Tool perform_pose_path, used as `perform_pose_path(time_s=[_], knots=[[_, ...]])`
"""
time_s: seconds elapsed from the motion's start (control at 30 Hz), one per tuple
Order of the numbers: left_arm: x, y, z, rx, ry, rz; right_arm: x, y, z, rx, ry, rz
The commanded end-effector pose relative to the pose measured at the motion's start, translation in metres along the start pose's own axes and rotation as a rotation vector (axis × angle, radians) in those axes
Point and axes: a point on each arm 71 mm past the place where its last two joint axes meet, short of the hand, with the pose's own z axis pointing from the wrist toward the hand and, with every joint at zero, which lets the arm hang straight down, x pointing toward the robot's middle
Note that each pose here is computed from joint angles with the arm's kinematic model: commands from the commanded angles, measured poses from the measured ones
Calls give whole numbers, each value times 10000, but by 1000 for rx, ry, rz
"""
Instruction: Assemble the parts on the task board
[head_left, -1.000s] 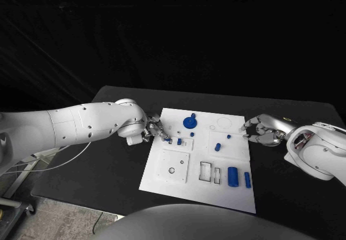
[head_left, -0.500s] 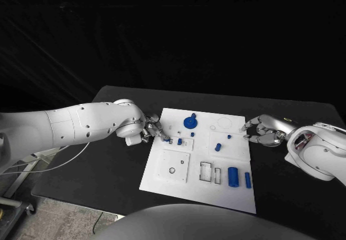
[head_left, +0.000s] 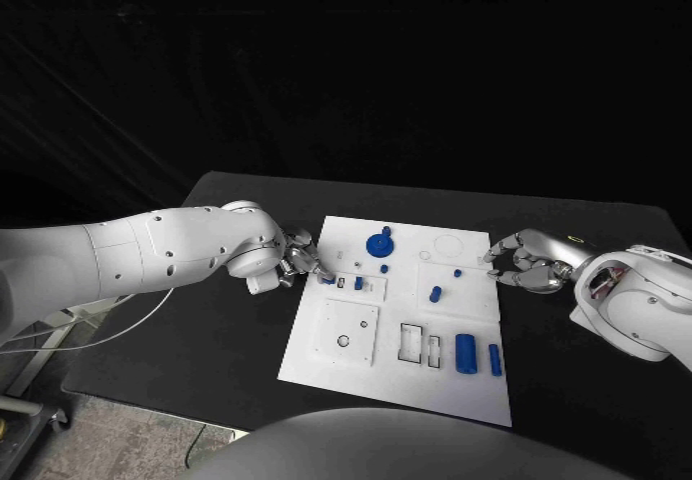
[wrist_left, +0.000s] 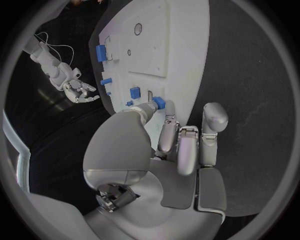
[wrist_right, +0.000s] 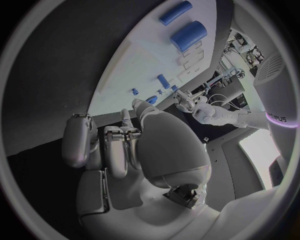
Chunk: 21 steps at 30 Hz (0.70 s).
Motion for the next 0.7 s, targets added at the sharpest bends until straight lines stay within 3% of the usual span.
perform_pose_path(time_s=[0.03,0.53,0.7], knots=[[36,62,10,-21,8,-28,15,-2,-3,4,15,-3],[19,121,-86,-34,-12,-54,21,-3,2,8,19,0],[-42,59,-173,-47,-22,-48,25,7,15,7,21,2]])
